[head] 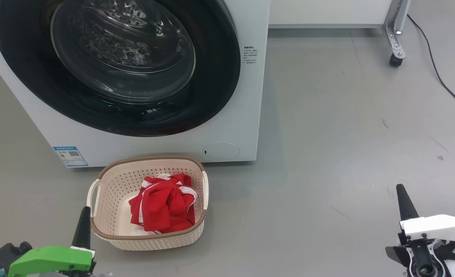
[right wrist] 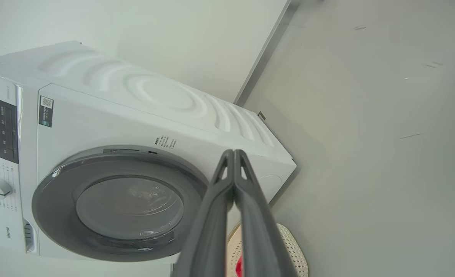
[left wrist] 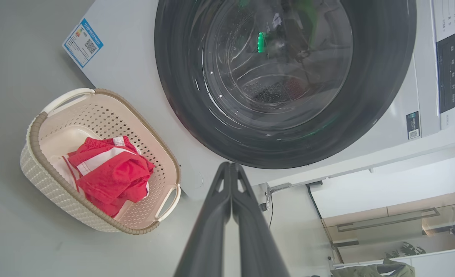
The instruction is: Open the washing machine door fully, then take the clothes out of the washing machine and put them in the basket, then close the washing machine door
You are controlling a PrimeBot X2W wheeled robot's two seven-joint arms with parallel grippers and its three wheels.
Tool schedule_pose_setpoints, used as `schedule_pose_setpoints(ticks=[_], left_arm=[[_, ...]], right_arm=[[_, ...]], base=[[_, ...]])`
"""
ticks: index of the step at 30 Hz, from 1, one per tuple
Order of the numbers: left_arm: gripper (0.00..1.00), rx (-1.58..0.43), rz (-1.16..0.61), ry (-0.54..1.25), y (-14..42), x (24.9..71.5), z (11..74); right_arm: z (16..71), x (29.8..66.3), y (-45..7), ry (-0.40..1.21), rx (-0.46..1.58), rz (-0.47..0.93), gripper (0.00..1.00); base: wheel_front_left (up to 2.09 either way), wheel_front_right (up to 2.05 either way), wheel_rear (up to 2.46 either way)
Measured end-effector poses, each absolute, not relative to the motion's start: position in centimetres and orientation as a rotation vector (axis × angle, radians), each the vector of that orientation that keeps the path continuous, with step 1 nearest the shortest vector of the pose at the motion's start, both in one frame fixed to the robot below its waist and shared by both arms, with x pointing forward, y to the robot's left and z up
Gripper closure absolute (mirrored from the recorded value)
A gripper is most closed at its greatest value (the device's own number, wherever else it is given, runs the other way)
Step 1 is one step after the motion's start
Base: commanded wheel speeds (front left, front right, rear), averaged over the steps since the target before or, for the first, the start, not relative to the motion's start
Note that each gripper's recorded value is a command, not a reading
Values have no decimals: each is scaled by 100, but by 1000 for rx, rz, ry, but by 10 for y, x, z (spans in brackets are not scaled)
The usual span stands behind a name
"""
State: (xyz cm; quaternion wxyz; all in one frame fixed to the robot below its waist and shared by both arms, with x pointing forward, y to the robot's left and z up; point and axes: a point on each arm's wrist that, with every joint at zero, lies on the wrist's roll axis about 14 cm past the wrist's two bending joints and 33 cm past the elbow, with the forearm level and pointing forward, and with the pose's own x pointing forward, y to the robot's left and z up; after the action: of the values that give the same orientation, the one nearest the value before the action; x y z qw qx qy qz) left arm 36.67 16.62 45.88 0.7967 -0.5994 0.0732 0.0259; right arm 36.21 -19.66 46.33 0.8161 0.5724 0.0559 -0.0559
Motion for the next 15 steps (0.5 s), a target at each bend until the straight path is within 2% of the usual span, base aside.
schedule_pose_setpoints(ticks=[15], left_arm=[[100,-1450,68,136,176,369,464]], right_arm=[[470,368,-201,88,1424,-114,100]], base=[[0,0,0]])
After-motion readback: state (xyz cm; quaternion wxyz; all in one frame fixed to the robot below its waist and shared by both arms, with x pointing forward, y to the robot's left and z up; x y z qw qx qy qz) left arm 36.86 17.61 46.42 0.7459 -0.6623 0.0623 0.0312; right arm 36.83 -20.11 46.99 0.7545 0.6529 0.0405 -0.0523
